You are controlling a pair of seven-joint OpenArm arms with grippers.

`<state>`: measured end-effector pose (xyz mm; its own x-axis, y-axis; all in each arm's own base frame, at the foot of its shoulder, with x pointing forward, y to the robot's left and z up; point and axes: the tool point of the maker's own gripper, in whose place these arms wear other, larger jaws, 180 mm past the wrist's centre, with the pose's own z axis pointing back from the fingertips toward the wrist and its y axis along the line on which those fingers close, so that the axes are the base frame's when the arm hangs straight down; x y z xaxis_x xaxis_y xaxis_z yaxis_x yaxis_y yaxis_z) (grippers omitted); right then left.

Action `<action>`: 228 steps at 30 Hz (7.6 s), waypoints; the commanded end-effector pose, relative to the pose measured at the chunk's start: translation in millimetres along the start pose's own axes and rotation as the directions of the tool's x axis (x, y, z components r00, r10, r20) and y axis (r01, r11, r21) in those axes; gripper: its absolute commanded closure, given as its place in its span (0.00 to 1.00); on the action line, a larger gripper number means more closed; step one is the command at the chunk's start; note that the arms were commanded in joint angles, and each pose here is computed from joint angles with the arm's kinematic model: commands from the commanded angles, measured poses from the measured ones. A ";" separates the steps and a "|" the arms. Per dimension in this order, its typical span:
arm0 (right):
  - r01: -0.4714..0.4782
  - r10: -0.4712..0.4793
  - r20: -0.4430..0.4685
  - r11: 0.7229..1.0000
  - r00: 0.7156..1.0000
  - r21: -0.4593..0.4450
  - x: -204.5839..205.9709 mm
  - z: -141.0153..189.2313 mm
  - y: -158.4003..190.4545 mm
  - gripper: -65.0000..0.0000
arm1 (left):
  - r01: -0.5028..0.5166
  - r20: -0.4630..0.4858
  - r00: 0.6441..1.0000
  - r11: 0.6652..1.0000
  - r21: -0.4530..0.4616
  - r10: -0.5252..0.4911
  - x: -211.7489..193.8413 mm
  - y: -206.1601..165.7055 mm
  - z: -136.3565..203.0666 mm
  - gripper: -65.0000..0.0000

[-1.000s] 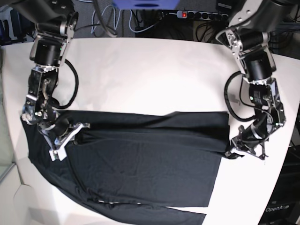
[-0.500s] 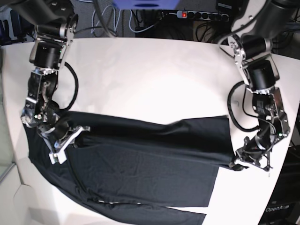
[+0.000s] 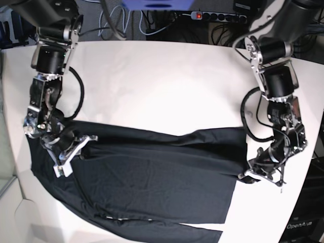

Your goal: Fold the T-shirt properly

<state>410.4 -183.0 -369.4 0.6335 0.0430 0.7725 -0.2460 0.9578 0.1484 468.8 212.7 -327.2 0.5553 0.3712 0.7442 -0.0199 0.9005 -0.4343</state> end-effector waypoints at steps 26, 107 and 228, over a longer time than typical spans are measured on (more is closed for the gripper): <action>-0.016 0.017 0.047 0.999 0.999 -0.030 26.2 6.0 -23.5 0.50 | -0.004 0.008 1.000 1.000 -0.004 0.004 -16.3 6.5 6.2 0.61; 0.031 -0.062 -0.191 0.987 0.980 -0.158 -135.1 53.4 -104.1 0.96 | 0.211 -0.260 0.948 0.974 0.081 -0.184 -140.4 67.9 18.8 1.00; 0.099 -0.113 -0.208 0.992 0.972 -0.075 -303.3 166.4 -54.7 0.96 | 0.420 -0.639 0.711 0.906 0.052 -0.293 -337.0 116.1 187.8 1.00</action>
<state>178.1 -296.1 -449.5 0.5159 -0.1869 0.8360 -0.0966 0.9570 0.2735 229.7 201.8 -459.4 0.6399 0.0547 0.7665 0.1761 0.9605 -0.2156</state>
